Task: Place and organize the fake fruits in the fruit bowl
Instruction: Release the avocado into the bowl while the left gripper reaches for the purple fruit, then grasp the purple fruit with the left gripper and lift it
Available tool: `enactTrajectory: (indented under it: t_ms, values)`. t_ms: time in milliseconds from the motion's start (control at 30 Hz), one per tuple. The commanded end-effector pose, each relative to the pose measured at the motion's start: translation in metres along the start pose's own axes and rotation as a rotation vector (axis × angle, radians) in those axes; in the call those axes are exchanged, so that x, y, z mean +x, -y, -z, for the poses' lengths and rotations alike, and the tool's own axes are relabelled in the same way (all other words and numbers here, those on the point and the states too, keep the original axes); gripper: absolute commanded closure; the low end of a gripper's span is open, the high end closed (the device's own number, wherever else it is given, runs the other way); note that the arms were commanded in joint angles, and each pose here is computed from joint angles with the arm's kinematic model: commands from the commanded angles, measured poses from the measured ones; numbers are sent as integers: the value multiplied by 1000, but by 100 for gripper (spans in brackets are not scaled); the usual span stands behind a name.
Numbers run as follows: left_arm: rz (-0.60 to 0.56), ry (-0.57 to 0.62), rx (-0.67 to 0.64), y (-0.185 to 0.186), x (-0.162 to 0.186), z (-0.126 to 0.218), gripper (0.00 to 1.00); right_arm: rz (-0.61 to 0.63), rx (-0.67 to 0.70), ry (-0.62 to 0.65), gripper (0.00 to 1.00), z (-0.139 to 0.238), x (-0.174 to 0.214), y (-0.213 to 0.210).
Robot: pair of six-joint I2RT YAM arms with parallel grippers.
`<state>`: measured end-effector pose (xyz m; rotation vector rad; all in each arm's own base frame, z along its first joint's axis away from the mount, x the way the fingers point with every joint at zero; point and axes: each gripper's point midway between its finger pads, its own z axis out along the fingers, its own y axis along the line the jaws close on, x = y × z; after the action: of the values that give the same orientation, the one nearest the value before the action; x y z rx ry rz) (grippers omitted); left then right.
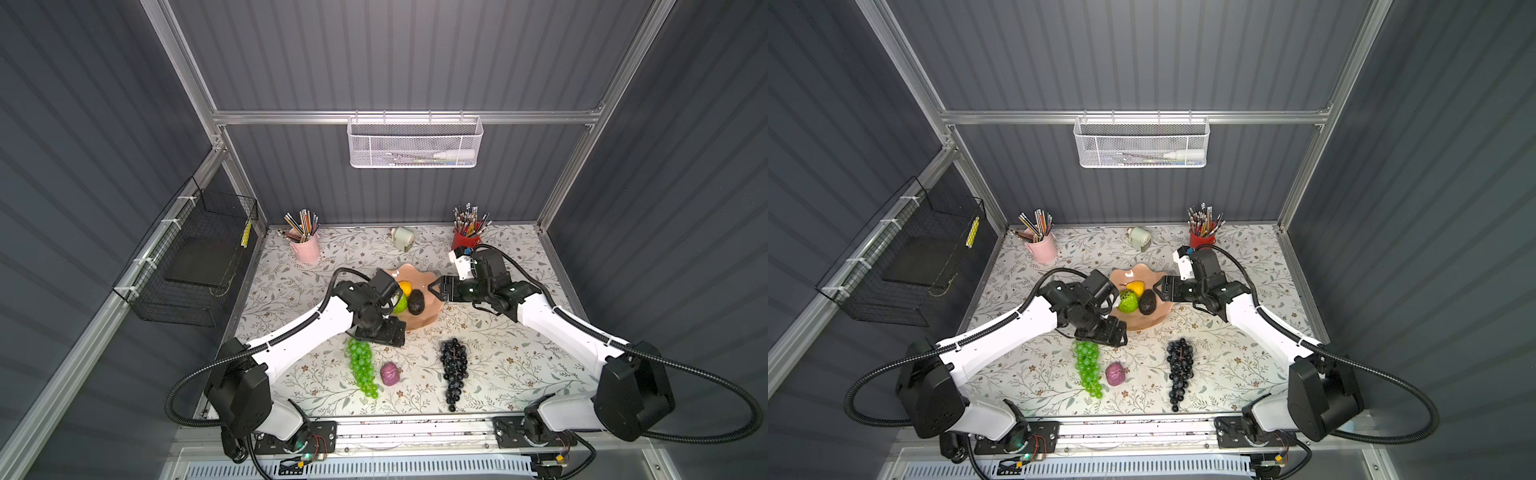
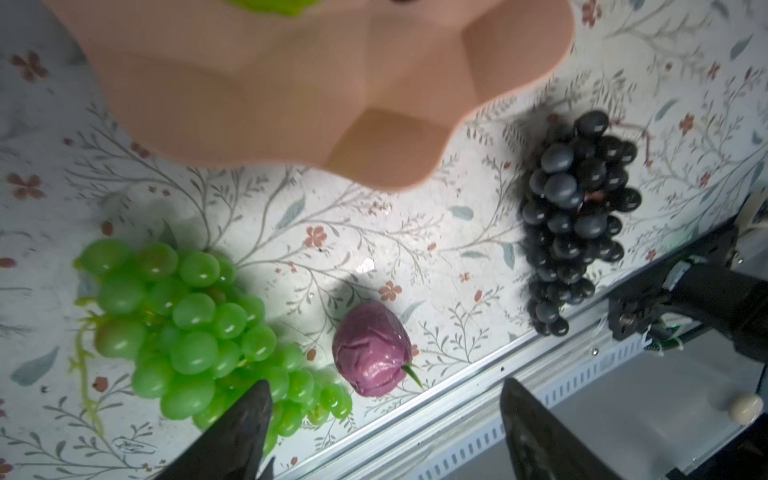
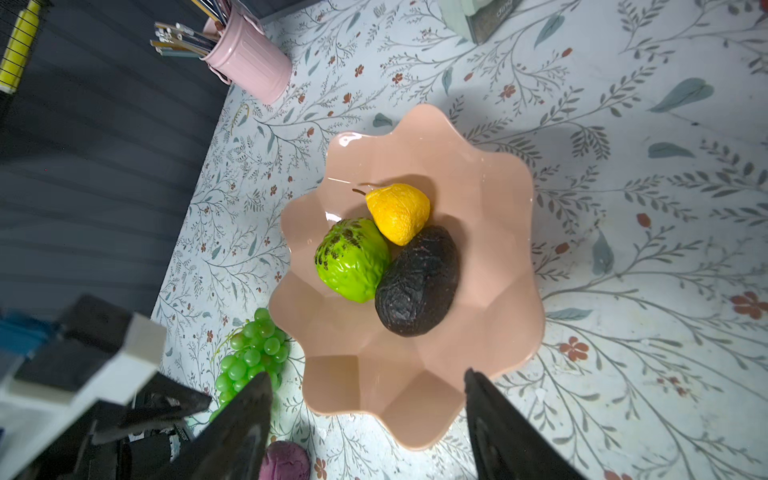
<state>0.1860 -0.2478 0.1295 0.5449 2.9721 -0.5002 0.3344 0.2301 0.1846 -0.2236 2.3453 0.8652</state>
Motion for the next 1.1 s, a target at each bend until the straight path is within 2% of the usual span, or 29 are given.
enactTrajectory:
  t_ms: [0,133,300,533,800,1067]
  values:
    - [40,24,-37,-7,10,0,11,47,-13,51,26,7,-8,-8]
    - [56,43,-65,-11,18,-11,10,78,61,66,26,7,-8,1]
    - [72,22,-135,-16,25,-26,11,91,83,37,26,5,-1,4]
    - [126,-6,-131,-13,37,-53,17,71,90,23,26,-3,2,3]
    - [177,-70,-174,-14,46,-76,18,86,89,25,25,-5,4,-2]
    - [166,-112,-213,-3,57,-90,18,87,92,35,25,-5,14,5]
